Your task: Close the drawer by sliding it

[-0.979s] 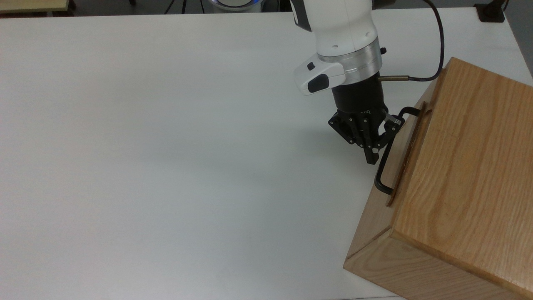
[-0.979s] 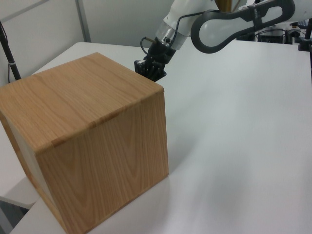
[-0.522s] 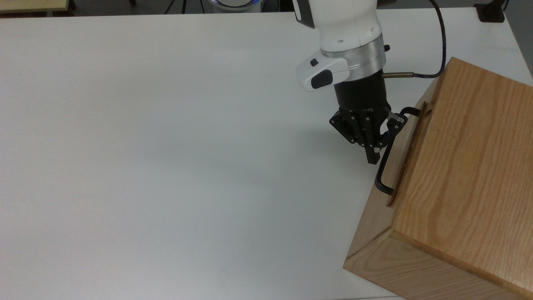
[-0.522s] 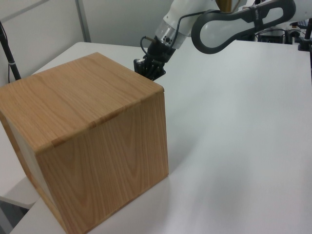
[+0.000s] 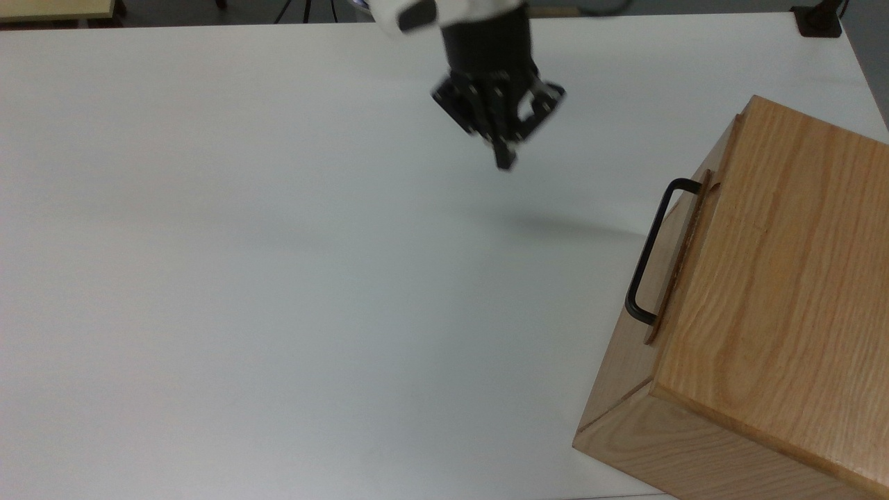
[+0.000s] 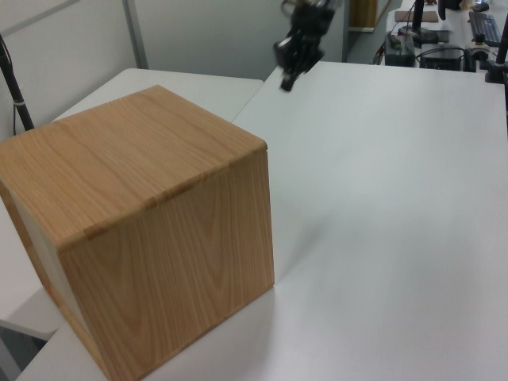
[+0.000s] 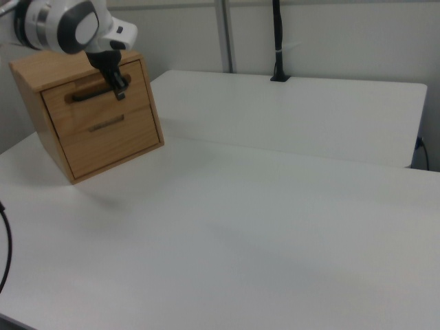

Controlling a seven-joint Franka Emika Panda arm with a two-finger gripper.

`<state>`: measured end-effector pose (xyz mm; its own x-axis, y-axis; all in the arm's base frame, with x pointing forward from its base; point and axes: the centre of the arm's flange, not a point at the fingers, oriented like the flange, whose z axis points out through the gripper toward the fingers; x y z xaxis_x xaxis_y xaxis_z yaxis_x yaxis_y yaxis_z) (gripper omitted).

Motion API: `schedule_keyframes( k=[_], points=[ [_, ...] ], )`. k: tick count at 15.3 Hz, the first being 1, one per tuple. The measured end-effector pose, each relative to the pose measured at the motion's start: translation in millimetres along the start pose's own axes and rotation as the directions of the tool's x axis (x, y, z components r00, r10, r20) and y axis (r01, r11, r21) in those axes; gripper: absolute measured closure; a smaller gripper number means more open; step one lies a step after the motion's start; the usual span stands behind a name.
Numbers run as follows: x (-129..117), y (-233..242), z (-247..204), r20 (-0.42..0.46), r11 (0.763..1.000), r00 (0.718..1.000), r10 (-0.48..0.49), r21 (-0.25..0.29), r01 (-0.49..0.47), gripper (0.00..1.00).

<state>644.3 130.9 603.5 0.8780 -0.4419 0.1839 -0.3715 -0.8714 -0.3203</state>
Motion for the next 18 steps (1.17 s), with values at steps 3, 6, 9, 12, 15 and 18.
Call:
schedule_keyframes(
  k=[3, 6, 9, 12, 15, 18],
  points=[
    [-22, 44, -64, 0.040, 0.988, 0.997, -0.066, -0.135, 0.071, 0.99],
    [-35, 74, -93, 0.044, 0.982, 0.998, -0.055, -0.181, 0.062, 0.99],
    [-30, 116, -95, 0.095, 0.971, 0.991, -0.094, -0.213, 0.112, 0.99],
    [-24, 132, -89, 0.148, 0.939, 0.956, -0.254, -0.200, 0.280, 0.96],
    [-22, 136, -89, 0.159, 0.924, 0.940, -0.301, -0.194, 0.329, 0.75],
    [-20, 140, -89, 0.162, 0.918, 0.937, -0.310, -0.204, 0.339, 0.43]
  ],
)
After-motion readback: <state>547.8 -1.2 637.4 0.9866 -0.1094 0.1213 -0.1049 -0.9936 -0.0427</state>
